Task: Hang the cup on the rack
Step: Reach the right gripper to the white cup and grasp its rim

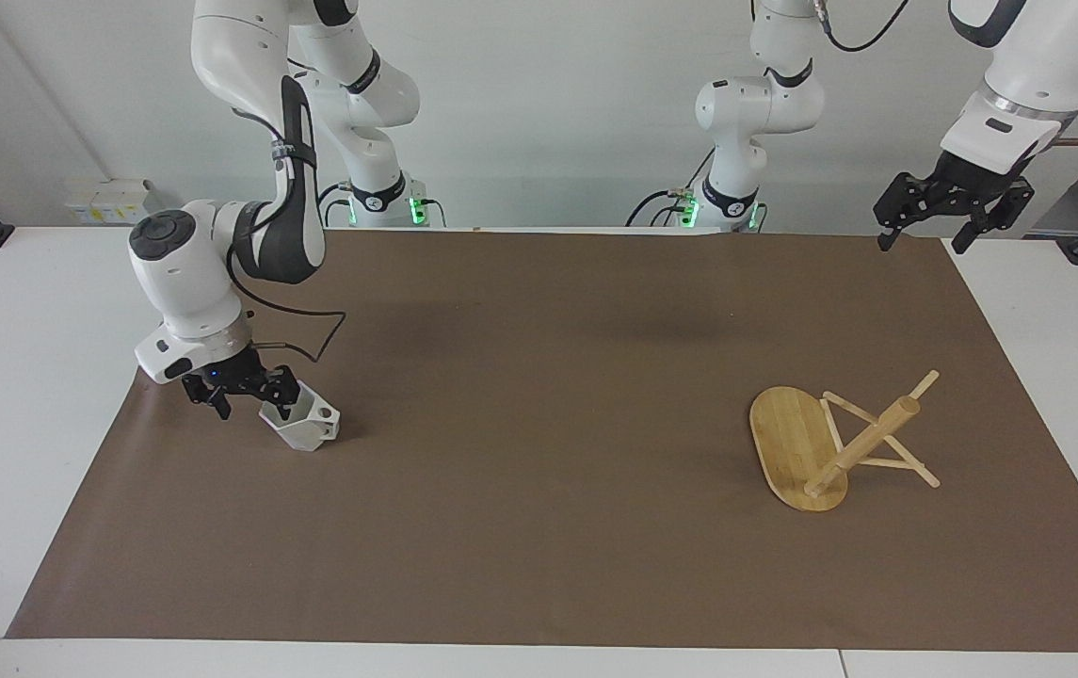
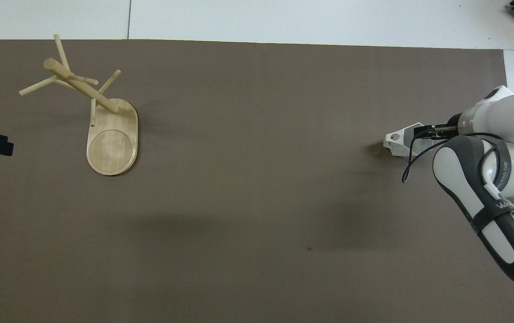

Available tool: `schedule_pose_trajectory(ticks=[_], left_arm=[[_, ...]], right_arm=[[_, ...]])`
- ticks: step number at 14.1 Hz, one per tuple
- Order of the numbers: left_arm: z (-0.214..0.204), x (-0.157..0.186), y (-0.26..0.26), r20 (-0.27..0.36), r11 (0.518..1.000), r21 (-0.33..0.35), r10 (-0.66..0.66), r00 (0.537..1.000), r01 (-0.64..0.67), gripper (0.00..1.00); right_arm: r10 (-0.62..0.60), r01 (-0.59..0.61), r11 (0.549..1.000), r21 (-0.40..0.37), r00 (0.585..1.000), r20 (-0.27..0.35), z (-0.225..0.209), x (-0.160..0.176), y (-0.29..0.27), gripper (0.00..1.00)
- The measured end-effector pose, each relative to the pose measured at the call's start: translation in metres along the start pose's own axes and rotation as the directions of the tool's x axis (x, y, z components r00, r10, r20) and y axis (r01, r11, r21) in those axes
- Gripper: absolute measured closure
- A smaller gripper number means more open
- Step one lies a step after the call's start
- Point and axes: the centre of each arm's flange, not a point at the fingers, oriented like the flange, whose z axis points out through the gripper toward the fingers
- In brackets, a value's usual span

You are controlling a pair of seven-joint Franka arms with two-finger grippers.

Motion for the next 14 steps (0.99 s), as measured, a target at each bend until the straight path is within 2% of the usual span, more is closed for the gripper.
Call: schedule_pose_trajectory(ticks=[1,2,3,4,5,6,7,8,9,12,14], left_arm=[[0.0,0.0,0.0,0.0,1.0,0.0,0.0,1.0,0.0,0.0],[0.0,0.0,0.0,0.0,1.0,0.0,0.0,1.0,0.0,0.0],[0.0,0.0,0.0,0.0,1.0,0.0,0.0,1.0,0.0,0.0],[0.0,0.0,0.0,0.0,1.0,0.0,0.0,1.0,0.0,0.0],[0.0,0.0,0.0,0.0,1.0,0.0,0.0,1.0,0.0,0.0],[0.0,0.0,0.0,0.0,1.0,0.0,0.0,1.0,0.0,0.0],[0.0,0.0,0.0,0.0,1.0,0.0,0.0,1.0,0.0,0.0],[0.0,0.0,0.0,0.0,1.0,0.0,0.0,1.0,0.0,0.0],[0.0,0.0,0.0,0.0,1.0,0.0,0.0,1.0,0.0,0.0],[0.0,0.0,0.0,0.0,1.0,0.0,0.0,1.0,0.0,0.0],[0.0,0.0,0.0,0.0,1.0,0.0,0.0,1.0,0.0,0.0]], right_arm=[[0.003,-0.003,1.0,0.0,1.0,0.002,0.001,-0.001,0.0,0.15],[0.005,-0.005,1.0,0.0,1.0,0.004,0.002,-0.001,0.0,0.16],[0.006,-0.006,1.0,0.0,1.0,0.004,0.002,-0.001,0.0,0.27],[0.007,-0.007,1.0,0.0,1.0,0.005,0.002,-0.002,0.0,0.32],[0.007,-0.007,1.0,0.0,1.0,0.006,0.002,-0.002,0.0,0.32],[0.008,-0.008,1.0,0.0,1.0,0.006,0.003,-0.002,0.0,0.39],[0.009,-0.009,1.0,0.0,1.0,0.006,0.003,-0.002,0.0,0.53],[0.011,-0.011,1.0,0.0,1.0,0.006,0.003,-0.002,0.0,0.59],[0.01,-0.01,1.0,0.001,1.0,0.006,0.003,-0.002,0.0,0.59],[0.018,-0.018,1.0,0.006,1.0,0.002,0.0,0.0,-0.009,0.91],[0.058,-0.058,0.998,0.009,0.998,-0.005,-0.004,0.001,-0.015,0.94]])
